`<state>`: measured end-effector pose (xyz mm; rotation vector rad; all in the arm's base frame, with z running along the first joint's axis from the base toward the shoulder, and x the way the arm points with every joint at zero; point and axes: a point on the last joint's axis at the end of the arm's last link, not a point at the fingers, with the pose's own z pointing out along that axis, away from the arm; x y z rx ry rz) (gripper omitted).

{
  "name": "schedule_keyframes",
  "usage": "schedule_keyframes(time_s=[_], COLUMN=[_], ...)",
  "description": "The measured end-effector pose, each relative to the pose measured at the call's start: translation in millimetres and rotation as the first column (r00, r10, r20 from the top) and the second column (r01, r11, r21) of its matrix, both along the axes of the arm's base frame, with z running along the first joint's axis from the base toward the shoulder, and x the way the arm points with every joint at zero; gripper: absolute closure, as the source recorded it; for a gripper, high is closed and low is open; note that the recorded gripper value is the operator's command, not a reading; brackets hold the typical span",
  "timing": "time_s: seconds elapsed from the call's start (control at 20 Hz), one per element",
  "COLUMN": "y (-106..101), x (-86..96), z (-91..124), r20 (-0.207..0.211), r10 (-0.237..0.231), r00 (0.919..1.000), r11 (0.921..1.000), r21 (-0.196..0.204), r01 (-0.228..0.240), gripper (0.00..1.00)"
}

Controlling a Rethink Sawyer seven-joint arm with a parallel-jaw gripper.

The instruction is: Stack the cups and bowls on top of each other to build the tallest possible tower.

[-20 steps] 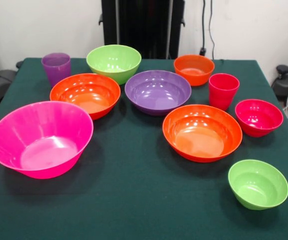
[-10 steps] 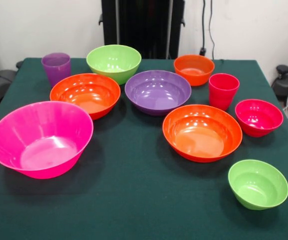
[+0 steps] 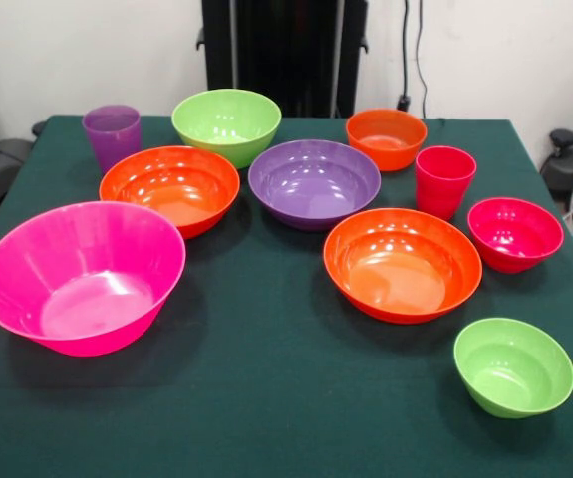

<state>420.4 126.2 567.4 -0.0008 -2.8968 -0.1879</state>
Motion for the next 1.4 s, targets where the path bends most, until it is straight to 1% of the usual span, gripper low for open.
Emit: schedule_keyframes(time_s=[0.05, 0.2, 0.25, 0.35, 0.45, 0.65, 0.75, 0.8, 0.9, 1.05, 1.15, 1.2, 1.4], y=[-12, -23, -35, -43, -60, -75, -86, -95, -103, -119, -135, -147, -173], x=[0.6, 0.6, 0.2, -0.2, -1.5, -2.6, -2.6, -2.6, -2.5, -2.4, -2.5, -3.3, -6.6], z=[-1, -2, -4, -5, -8, -11, -12, -14, -15, -18, -20, -23, -28], r20=[0.006, 0.006, 0.006, 0.005, 0.004, 0.004, 0.003, 0.002, 0.001, -0.002, -0.005, -0.008, -0.018], r10=[-0.032, -0.058, -0.085, -0.100, -0.139, -0.169, -0.184, -0.192, -0.195, -0.189, -0.174, -0.157, -0.112], r00=[0.9995, 0.9983, 0.9964, 0.9950, 0.9903, 0.9856, 0.9829, 0.9814, 0.9809, 0.9819, 0.9847, 0.9876, 0.9936], r11=[0.9995, 0.9983, 0.9962, 0.9946, 0.9895, 0.9841, 0.9808, 0.9789, 0.9781, 0.9792, 0.9823, 0.9853, 0.9911], r21=[-0.001, -0.007, -0.019, -0.027, -0.041, -0.056, -0.065, -0.072, -0.075, -0.075, -0.071, -0.069, -0.074], r01=[0.032, 0.058, 0.085, 0.100, 0.139, 0.169, 0.184, 0.191, 0.194, 0.189, 0.174, 0.156, 0.110], gripper=[0.00, 0.00, 0.00, 0.00, 0.00, 0.00, 0.00, 0.00, 0.00, 0.00, 0.00, 0.00, 0.00])
